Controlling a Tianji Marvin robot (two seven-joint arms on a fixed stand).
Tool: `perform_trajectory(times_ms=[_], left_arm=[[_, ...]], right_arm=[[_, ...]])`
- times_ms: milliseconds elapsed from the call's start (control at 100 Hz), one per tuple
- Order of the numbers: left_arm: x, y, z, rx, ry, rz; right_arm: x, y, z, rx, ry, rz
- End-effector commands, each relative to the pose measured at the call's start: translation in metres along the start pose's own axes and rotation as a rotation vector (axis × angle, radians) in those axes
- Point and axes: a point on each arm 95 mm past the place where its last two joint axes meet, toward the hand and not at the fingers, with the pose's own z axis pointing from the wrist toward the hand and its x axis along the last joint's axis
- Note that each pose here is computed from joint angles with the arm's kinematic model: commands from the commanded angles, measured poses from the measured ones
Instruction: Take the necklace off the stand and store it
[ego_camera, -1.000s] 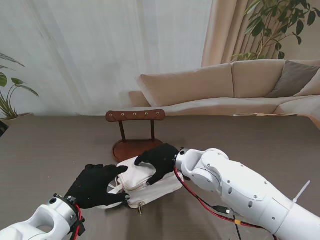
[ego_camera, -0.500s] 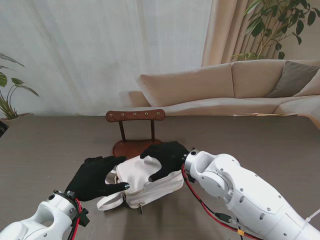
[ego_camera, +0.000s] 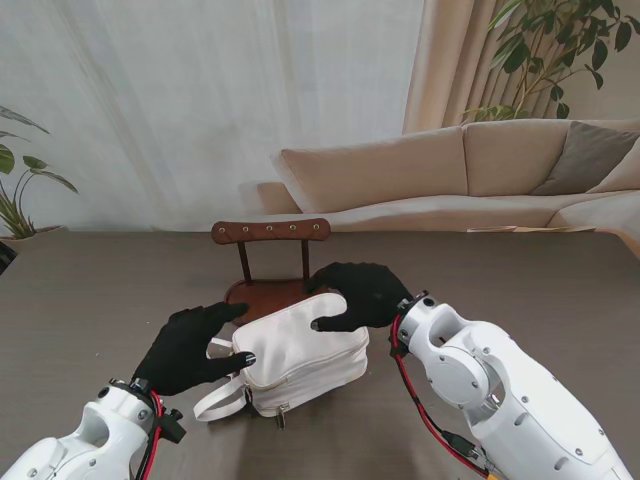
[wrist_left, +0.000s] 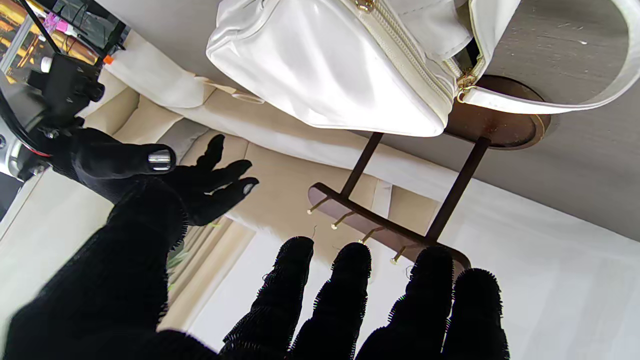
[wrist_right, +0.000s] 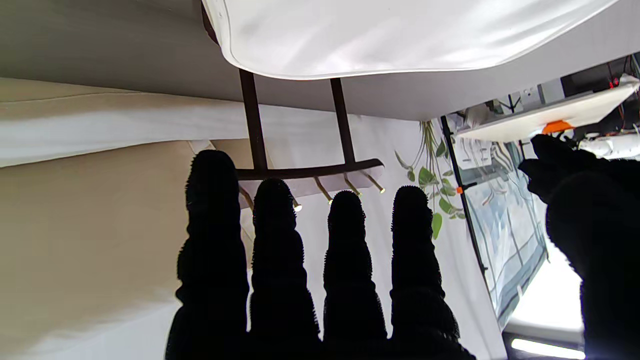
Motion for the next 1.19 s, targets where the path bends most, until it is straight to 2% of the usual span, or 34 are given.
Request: perform_trajectory(times_ms=[0,590,1180], left_arm=[[-0.002,0.006,0.0,-0.012,-0.002,-0.02],[-0.008,0.018,0.003,0.056,0.027,-0.095],[-0.007,0.019,0.002,0.063,0.029,-0.115]], right_arm=[[0.003,-0.006,-0.006,0.012,0.008,0.019],[-0.032,-0.036,-0.057,-0.075,-0.083,0.171],[-0.042,-0.051,-0.068,-0.093,-0.123,0.217]])
